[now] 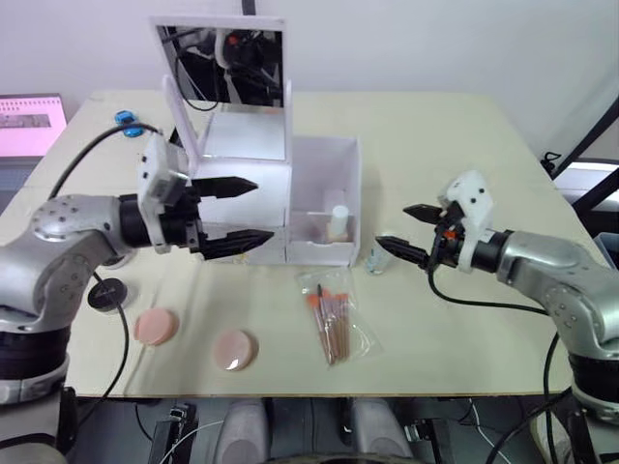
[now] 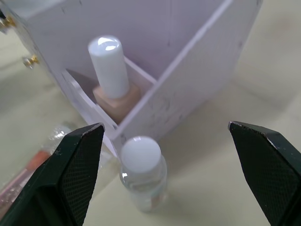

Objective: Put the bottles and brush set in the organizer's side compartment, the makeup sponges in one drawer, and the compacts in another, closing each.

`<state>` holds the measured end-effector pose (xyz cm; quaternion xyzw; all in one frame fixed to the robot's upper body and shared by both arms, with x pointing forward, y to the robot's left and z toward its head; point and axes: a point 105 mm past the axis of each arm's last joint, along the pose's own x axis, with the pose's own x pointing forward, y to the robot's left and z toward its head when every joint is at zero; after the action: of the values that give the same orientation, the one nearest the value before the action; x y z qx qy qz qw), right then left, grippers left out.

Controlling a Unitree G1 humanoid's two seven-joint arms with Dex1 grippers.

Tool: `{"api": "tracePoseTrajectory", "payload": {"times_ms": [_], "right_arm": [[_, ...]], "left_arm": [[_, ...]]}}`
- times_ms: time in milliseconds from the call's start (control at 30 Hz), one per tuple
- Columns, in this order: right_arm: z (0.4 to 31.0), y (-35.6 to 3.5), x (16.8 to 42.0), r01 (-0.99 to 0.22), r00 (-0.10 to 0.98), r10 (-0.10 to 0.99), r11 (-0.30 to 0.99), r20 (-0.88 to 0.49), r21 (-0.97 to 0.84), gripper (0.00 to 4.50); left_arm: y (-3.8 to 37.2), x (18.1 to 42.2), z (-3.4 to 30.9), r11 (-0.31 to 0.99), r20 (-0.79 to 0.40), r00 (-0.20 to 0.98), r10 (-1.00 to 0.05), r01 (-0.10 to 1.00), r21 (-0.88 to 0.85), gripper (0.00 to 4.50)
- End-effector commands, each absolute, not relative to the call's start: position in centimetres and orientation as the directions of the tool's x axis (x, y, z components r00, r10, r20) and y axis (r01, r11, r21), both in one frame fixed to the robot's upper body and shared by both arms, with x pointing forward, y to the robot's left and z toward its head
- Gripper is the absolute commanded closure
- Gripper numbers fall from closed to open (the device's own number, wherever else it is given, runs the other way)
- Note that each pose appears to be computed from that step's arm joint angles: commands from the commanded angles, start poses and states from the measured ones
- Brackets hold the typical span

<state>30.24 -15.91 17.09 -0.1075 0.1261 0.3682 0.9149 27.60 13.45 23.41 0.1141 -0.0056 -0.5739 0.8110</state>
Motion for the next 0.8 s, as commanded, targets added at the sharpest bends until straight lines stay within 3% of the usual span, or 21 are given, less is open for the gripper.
{"api": "tracePoseTrajectory", "payload": {"times_ms": [33,67,400,467,567,633,800], "right_arm": [[17.4,-15.7,30.2,-0.703,0.703,0.65,0.696,-0.289,-0.146,0.92],[17.0,-15.5,30.2,-0.709,0.696,0.654,0.691,-0.298,-0.139,1.34],[16.7,-15.0,30.4,-0.712,0.693,0.666,0.691,-0.277,-0.12,1.34],[16.8,-14.8,30.4,-0.713,0.692,0.668,0.691,-0.274,-0.117,1.87],[17.0,-14.5,30.3,-0.714,0.688,0.673,0.694,-0.27,-0.089,3.22],[17.1,-14.4,30.2,-0.713,0.689,0.673,0.695,-0.269,-0.09,3.78],[19.1,-14.3,30.2,-0.727,0.682,0.695,0.679,-0.23,-0.104,3.78]], "left_arm": [[13.2,27.3,24.0,0.31,-0.125,0.345,-0.93,0.921,0.235,0.0],[13.2,27.4,24.0,0.316,-0.125,0.352,-0.928,0.918,0.239,0.0],[13.1,28.0,23.9,0.331,-0.124,0.371,-0.92,0.908,0.256,0.0],[13.0,28.1,23.9,0.33,-0.123,0.37,-0.921,0.908,0.258,0.0],[12.8,28.3,24.2,0.333,-0.115,0.373,-0.921,0.903,0.271,0.0],[12.9,28.5,24.3,0.336,-0.114,0.378,-0.919,0.9,0.277,0.0],[13.2,28.9,24.0,0.352,-0.106,0.392,-0.914,0.896,0.271,0.0]]}}
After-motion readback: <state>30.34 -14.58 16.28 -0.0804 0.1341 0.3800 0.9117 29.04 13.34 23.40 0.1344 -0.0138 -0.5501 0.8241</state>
